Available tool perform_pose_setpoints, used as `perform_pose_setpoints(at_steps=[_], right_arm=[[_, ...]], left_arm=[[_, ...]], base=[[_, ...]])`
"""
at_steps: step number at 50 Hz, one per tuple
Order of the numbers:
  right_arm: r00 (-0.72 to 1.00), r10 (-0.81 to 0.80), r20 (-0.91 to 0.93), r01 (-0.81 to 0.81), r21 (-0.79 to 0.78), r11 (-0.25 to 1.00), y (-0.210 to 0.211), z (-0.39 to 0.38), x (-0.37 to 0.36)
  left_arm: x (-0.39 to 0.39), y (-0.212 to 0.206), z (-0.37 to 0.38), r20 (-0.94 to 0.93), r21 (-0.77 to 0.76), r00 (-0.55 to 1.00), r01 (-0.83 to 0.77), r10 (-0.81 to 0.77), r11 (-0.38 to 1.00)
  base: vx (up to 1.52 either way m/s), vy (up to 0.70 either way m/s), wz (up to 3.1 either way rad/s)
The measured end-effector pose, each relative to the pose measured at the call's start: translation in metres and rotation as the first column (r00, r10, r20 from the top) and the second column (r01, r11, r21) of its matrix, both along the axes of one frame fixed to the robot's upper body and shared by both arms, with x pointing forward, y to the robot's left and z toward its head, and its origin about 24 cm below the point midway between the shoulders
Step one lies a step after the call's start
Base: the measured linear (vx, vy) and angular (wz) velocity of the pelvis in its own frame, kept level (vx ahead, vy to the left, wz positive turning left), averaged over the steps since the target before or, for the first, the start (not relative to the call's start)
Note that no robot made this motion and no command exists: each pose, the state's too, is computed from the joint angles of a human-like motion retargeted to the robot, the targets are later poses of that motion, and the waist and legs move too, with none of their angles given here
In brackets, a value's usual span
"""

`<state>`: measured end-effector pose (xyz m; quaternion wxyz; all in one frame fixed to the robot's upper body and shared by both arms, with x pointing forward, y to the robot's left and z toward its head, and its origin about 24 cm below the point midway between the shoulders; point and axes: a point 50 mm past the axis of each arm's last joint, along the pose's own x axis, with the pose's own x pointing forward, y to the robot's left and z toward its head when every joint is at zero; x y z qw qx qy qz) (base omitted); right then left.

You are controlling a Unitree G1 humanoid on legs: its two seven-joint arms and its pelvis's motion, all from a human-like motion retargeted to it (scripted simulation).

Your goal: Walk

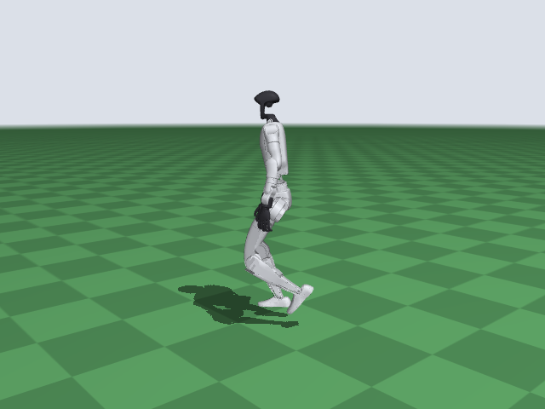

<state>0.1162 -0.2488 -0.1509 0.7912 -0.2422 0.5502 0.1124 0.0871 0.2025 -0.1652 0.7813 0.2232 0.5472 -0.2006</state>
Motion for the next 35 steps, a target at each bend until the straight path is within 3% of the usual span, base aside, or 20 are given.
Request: perform_pose_setpoints(at_steps=[19,25,35], right_arm=[[0.935,0.091,0.343,-0.111,0.040,0.993,0.037,0.034,0.090],[0.937,0.118,0.329,-0.150,0.073,0.986,0.052,0.030,0.087],[0.977,0.163,0.135,-0.182,0.143,0.973,0.064,0.007,0.047]], left_arm=[[-0.043,0.000,-0.007,-0.085,0.015,0.993,-0.084,0.085,0.996],[-0.045,0.007,-0.007,-0.099,0.040,0.988,-0.113,0.117,0.993],[-0.021,0.024,-0.002,-0.050,0.097,0.984,-0.164,0.170,0.982]], base=[[0.44,-0.01,-0.21],[0.50,0.01,-0.40],[0.44,0.02,0.01]])
